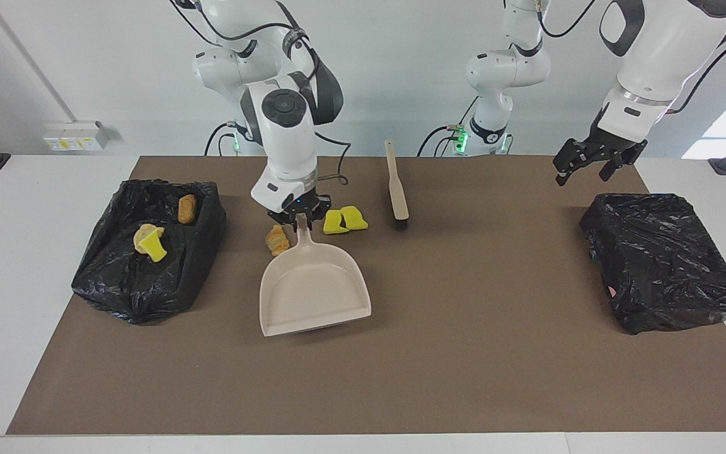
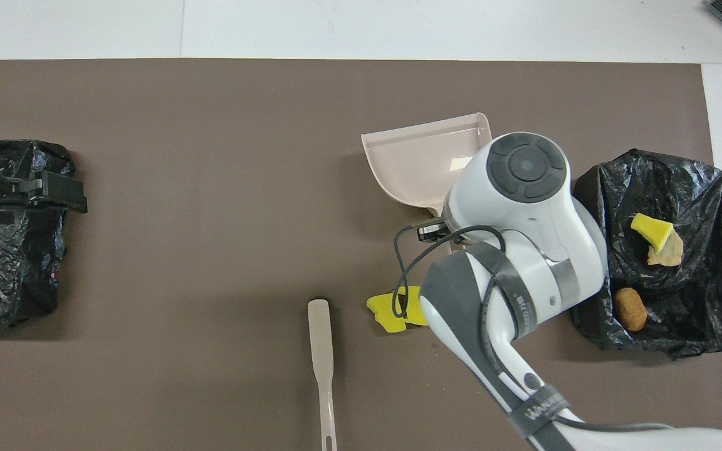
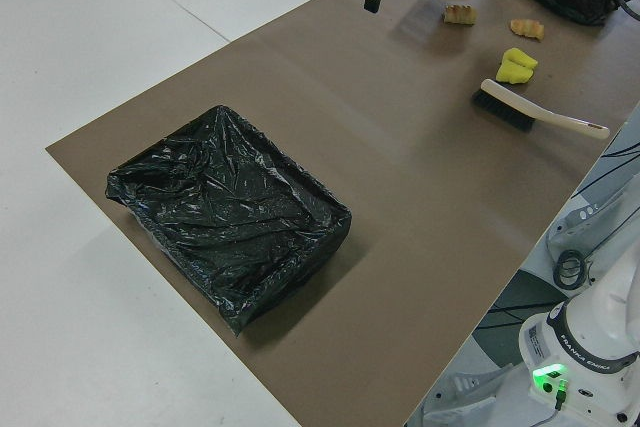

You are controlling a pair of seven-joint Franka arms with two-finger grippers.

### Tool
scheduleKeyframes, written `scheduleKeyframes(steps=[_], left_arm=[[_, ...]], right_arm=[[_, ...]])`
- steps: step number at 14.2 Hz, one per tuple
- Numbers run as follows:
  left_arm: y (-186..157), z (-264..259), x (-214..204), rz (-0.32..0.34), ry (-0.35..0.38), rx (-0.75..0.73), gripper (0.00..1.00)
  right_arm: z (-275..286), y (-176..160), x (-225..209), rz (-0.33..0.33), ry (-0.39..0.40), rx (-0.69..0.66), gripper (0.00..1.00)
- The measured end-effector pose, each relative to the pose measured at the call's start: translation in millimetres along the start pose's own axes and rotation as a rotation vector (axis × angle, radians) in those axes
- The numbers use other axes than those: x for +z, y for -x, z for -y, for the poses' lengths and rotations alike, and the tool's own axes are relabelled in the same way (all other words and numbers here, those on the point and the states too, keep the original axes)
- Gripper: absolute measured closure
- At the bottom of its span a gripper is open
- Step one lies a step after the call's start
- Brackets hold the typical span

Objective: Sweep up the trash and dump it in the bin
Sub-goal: 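Return the dustpan to the table center with the right gripper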

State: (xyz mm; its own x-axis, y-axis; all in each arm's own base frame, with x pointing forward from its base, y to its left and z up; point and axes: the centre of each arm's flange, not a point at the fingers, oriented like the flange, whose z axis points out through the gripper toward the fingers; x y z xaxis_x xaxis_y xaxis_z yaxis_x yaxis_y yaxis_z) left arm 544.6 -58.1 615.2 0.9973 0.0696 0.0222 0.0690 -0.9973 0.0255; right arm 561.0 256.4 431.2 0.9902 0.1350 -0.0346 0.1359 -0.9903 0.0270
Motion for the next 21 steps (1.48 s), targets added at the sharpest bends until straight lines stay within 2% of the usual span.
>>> scheduleKeyframes(steps=[7,12,13,18,19,21], left_arm=[[5.4,10.9,-17.6,-0.031,0.004,0.032,0.0],[5.8,13.1,-18.4,-0.032,0.004,0.028,0.0],[5.8,13.6,-18.2,-0.031,0.004,0.028,0.0],[5.8,14.0,-17.8,-0.03,0.004,0.029,0.0],[5.8,14.0,-17.7,-0.03,0.004,0.029,0.0],[5.9,14.0,-17.7,-0.029,0.004,0.029,0.0]], right_arm=[[135.2,-38.5,47.3,-0.036,-0.05,0.177,0.69],[179.7,-50.8,82.5,-0.058,-0.081,0.222,0.69],[182.6,-53.0,76.6,-0.082,-0.099,0.228,0.62],[181.5,-53.0,28.0,-0.15,-0.141,0.231,0.07],[181.5,-50.1,21.0,-0.155,-0.144,0.229,0.0],[179.7,-41.8,10.3,-0.15,-0.139,0.225,0.0]])
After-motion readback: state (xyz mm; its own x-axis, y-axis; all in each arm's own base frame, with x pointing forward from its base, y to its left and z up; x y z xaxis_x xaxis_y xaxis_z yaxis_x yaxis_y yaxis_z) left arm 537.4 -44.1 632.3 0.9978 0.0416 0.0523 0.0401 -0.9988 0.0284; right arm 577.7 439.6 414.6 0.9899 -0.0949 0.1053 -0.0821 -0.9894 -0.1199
